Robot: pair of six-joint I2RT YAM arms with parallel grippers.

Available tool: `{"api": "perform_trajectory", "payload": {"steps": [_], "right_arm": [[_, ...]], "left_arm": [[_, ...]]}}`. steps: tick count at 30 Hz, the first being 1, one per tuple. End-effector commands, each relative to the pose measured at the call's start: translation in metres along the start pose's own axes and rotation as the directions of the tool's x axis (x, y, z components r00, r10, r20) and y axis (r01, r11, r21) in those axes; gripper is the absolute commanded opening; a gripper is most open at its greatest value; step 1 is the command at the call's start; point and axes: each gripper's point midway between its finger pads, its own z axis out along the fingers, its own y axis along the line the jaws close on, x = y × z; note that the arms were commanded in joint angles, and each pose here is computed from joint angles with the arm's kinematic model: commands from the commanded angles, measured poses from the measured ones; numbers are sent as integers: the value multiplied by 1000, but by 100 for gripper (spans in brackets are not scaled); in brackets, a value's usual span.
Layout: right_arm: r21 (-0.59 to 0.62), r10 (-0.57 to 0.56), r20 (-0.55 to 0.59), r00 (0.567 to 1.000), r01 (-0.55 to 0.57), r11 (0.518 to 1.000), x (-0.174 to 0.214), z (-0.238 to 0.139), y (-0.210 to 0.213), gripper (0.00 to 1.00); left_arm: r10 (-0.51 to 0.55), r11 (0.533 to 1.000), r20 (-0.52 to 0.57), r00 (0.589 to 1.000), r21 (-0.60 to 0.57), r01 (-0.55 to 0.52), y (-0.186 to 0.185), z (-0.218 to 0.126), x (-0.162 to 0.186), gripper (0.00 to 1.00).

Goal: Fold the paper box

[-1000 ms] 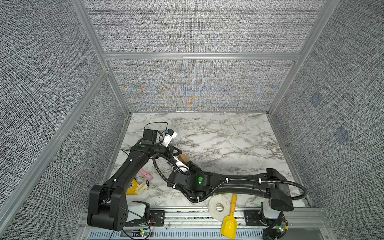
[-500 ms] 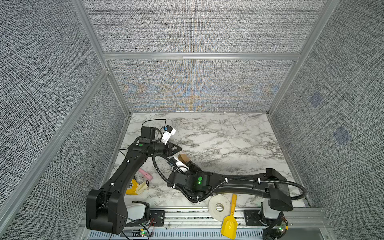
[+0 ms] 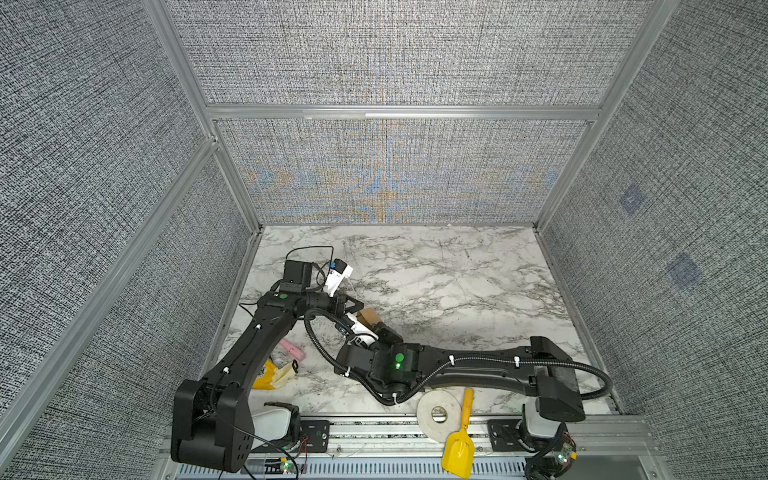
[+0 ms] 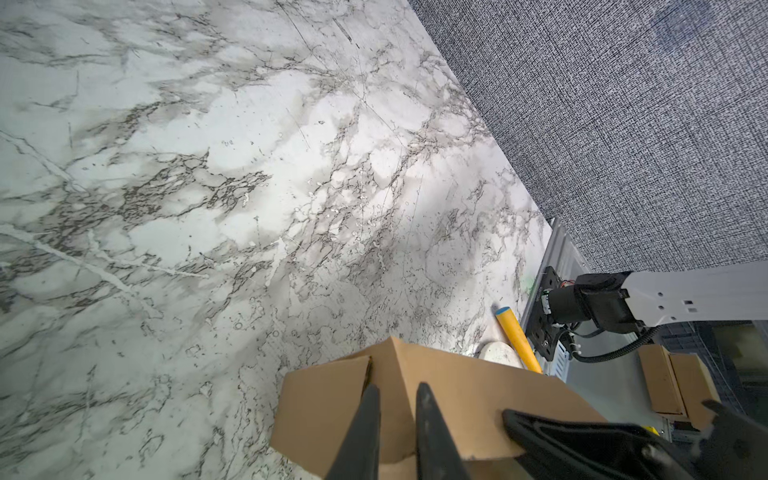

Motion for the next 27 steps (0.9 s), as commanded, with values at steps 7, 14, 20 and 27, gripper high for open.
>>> {"api": "perform_trajectory", "payload": {"steps": [7, 14, 20, 27], "right_arm": [[-98, -3, -37, 999, 0, 995, 9, -3, 21, 9], [-97, -2, -22, 1000, 0, 995, 4, -8, 22, 22], [-97, -18, -28, 999, 15, 995, 9, -5, 25, 18], [-102, -18, -35, 999, 15, 995, 15, -2, 27, 14]], "left_arm": [[4, 997, -52, 999, -74, -8, 15, 3, 17, 19], [17, 997, -56, 998, -81, -22, 18, 4, 20, 19], [25, 996, -32, 999, -84, -28, 14, 0, 9, 19], [24, 997, 30, 999, -75, -22, 1, -21, -18, 21]]}}
